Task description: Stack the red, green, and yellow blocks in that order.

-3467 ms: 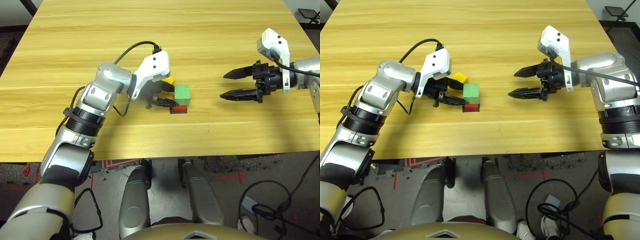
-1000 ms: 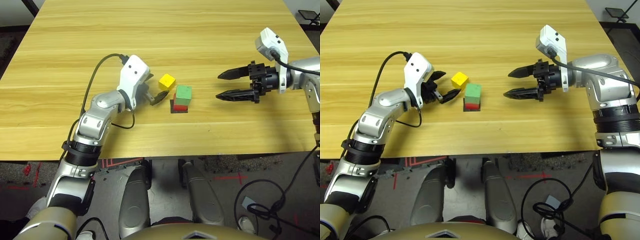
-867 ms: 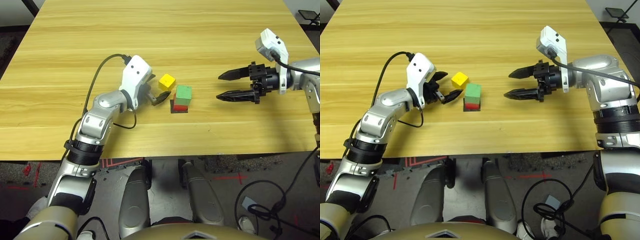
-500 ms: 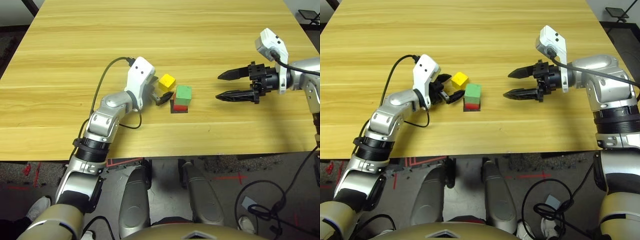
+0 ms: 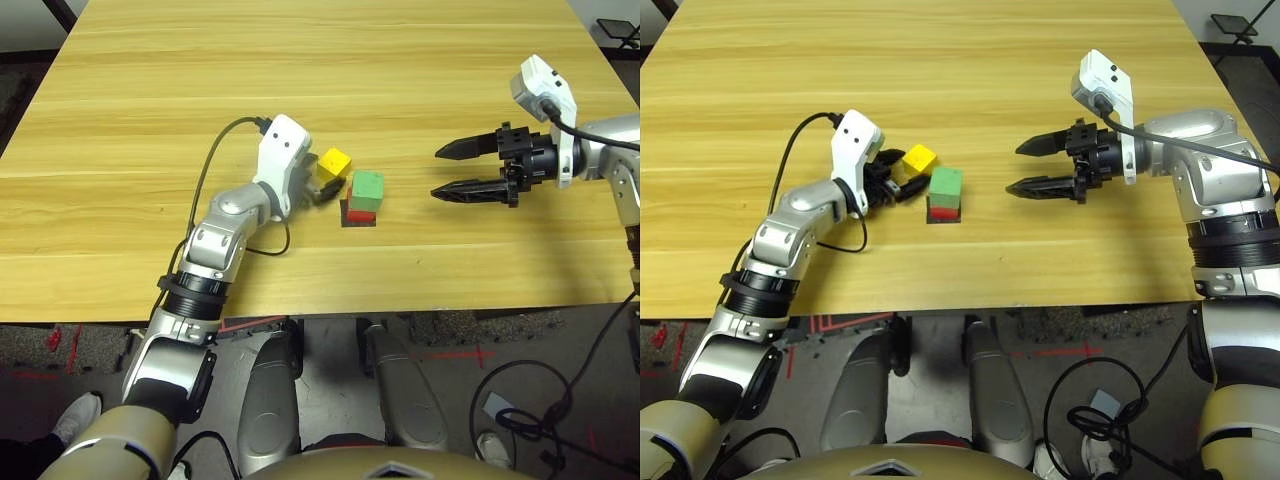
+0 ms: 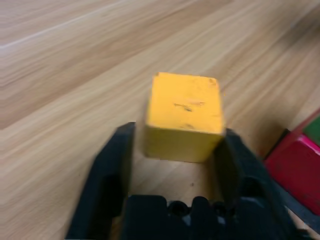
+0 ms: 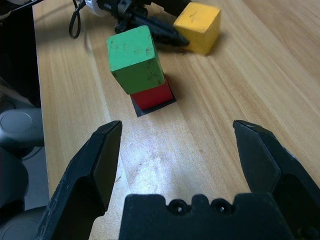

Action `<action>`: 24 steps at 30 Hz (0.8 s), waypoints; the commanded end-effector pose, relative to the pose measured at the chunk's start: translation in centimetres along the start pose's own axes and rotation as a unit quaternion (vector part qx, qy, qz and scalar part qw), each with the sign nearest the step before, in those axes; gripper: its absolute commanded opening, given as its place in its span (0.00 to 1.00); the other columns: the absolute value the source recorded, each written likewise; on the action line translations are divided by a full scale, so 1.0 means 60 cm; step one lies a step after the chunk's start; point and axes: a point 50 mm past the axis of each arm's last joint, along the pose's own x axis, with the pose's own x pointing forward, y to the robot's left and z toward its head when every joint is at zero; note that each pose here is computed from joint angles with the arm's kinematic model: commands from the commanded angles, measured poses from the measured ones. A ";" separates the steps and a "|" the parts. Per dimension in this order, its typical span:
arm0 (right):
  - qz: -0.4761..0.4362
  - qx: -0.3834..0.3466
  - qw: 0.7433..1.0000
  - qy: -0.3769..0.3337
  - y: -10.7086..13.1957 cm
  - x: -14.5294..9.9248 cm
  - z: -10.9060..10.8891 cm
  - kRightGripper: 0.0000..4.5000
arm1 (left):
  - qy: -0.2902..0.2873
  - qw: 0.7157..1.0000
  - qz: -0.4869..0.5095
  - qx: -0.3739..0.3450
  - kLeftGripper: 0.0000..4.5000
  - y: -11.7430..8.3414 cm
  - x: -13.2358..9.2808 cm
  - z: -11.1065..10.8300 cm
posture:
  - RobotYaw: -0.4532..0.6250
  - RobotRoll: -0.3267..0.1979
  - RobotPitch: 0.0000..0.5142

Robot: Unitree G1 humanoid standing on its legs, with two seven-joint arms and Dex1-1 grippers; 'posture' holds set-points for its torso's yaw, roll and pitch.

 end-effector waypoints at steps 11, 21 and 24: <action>-0.001 0.000 1.000 0.001 0.001 -0.006 -0.005 1.00 | -0.063 0.995 -0.039 0.068 0.43 0.043 -0.038 0.079 | 0.37 0.41 0.57; 0.036 -0.013 0.999 0.004 0.003 0.001 -0.020 1.00 | -0.058 0.964 -0.226 0.128 0.43 0.051 -0.104 0.156 | 0.39 0.42 0.55; 0.047 -0.019 0.999 0.000 0.004 0.007 -0.018 1.00 | -0.047 0.954 -0.269 0.128 0.43 0.034 -0.099 0.148 | 0.39 0.42 0.54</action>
